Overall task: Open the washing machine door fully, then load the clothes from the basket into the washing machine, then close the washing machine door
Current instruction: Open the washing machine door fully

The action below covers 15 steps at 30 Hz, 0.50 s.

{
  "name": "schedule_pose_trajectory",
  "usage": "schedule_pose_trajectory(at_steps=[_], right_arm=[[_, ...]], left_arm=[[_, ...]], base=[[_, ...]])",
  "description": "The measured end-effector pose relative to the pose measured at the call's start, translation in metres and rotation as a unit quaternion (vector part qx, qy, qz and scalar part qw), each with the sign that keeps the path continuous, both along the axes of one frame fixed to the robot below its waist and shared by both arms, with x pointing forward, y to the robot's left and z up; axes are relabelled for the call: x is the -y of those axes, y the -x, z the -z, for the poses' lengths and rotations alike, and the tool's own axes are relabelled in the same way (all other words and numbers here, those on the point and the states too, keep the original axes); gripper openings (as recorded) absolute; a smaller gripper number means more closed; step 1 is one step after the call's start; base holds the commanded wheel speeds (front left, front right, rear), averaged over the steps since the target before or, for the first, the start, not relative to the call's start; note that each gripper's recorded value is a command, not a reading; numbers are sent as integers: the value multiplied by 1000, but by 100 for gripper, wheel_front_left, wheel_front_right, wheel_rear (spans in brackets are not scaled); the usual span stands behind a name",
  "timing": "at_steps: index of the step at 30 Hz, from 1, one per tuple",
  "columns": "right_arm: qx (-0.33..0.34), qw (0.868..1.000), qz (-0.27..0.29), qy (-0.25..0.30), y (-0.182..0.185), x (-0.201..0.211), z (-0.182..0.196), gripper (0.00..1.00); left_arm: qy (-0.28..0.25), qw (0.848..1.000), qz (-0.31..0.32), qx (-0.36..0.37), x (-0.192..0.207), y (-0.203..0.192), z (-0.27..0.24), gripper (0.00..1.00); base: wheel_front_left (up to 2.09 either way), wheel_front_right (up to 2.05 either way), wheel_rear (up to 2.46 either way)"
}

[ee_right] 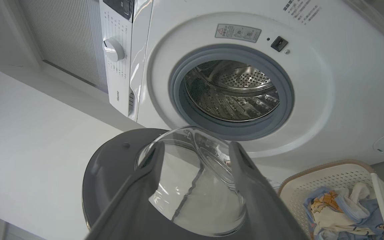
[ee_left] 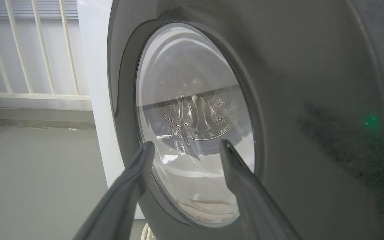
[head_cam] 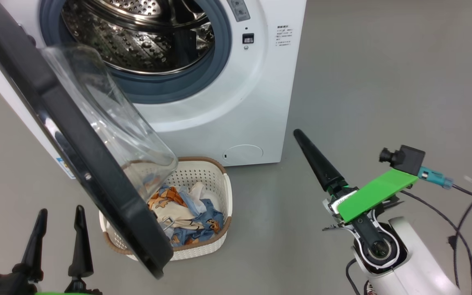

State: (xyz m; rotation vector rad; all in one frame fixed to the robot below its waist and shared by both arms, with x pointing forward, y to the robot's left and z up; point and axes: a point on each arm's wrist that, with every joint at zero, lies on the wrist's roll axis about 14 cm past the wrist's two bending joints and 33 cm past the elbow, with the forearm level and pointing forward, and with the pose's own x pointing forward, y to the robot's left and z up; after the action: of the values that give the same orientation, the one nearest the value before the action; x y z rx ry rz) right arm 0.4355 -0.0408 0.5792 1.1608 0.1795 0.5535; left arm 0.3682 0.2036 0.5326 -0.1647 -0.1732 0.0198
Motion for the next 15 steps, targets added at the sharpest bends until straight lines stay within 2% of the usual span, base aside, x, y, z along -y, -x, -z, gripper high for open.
schedule_pose_trajectory(at_steps=[6, 11, 15], right_arm=[[42, 992, 100, 68, -5, 34, 7, 100], [102, 962, 192, 164, -8, 75, 7, 100], [122, 938, 226, 234, -2, 94, 14, 100]], left_arm=[[1, 1000, 4, 4, 3, 0, -3, 100], [1, 1000, 8, 0, 5, 4, 0, 100], [1, 1000, 11, 4, 7, 4, -2, 100]], base=[[0, 0, 0], [0, 0, 0], [0, 0, 0]])
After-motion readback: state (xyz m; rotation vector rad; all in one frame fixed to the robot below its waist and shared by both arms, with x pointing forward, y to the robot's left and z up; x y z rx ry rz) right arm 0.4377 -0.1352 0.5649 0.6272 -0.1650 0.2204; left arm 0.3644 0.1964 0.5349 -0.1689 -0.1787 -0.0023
